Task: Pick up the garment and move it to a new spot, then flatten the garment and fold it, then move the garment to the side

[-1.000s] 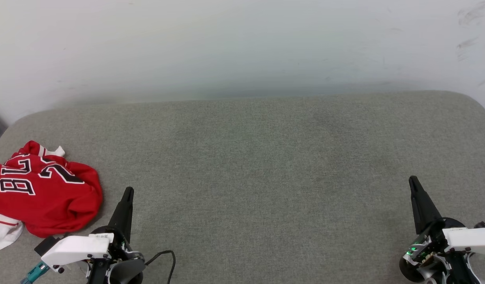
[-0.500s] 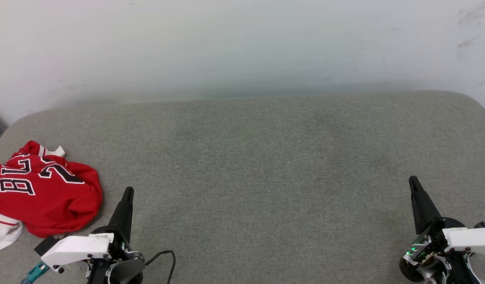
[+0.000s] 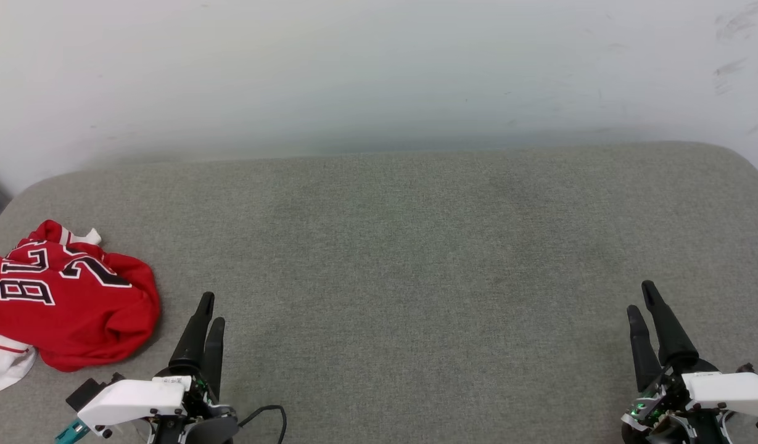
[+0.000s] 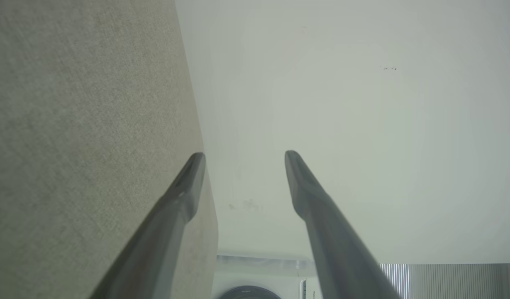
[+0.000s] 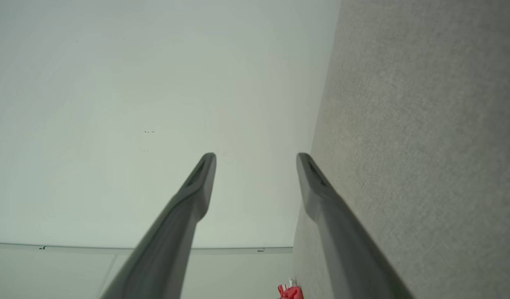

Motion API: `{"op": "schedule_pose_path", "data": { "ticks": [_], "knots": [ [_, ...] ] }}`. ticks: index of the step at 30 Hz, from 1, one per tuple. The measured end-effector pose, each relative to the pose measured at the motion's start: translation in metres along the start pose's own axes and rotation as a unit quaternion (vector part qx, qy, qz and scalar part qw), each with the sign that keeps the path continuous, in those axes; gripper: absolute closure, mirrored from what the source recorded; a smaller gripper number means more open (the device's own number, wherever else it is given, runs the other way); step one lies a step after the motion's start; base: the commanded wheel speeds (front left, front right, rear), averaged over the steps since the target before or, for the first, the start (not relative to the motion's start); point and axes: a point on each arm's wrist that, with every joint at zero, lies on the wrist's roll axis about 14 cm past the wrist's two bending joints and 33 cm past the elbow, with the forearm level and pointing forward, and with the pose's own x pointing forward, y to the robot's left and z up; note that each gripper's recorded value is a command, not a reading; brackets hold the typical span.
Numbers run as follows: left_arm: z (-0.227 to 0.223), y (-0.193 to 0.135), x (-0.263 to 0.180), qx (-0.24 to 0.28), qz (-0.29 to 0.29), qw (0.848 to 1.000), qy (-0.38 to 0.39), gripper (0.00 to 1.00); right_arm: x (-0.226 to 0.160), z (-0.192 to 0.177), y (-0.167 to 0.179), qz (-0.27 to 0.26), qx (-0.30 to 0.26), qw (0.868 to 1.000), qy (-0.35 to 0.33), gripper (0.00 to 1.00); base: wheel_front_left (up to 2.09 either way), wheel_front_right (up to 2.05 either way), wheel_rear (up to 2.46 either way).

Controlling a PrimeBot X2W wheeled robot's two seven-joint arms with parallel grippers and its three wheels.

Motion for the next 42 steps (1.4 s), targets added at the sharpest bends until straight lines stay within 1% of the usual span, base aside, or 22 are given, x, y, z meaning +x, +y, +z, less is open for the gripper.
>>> {"op": "schedule_pose_path", "data": {
  "ticks": [7,11,15,20,26,30,37,42],
  "knots": [
    [-0.002,-0.013,0.002,0.008,-0.019,1.0,-0.005,0.0,0.001,-0.002,0.009,0.014,-0.017,1.0,-0.004,0.0,0.0,0.0,0.0],
    [-0.006,-0.019,0.002,0.033,-0.03,0.999,-0.004,0.0,0.003,-0.002,0.018,0.027,-0.056,0.998,-0.005,0.0,0.0,0.0,0.0],
    [-0.004,-0.023,0.002,0.074,-0.035,0.997,-0.008,0.0,0.003,0.0,0.022,0.033,-0.103,0.994,-0.008,0.0,0.0,0.0,0.0],
    [-0.002,-0.029,0.002,0.133,-0.043,0.99,-0.016,0.0,0.003,-0.001,0.028,0.042,-0.171,0.984,-0.011,0.0,0.0,0.0,0.0],
    [-0.004,-0.036,0.002,0.196,-0.054,0.979,-0.02,0.0,0.003,-0.002,0.033,0.049,-0.257,0.965,-0.01,0.0,0.0,0.0,0.0],
    [-0.007,-0.04,0.002,0.242,-0.061,0.968,-0.019,0.0,0.004,-0.004,0.039,0.058,-0.315,0.947,-0.01,0.0,0.0,0.0,0.0],
    [-0.004,-0.043,0.002,0.334,-0.067,0.94,-0.025,0.0,0.003,-0.009,0.044,0.066,-0.39,0.918,-0.004,0.0,0.0,0.0,0.0],
    [-0.005,-0.049,0.002,0.385,-0.077,0.919,-0.029,0.0,0.002,-0.015,0.045,0.07,-0.428,0.901,0.005,0.0,0.0,0.0,0.0]
  ]
}}
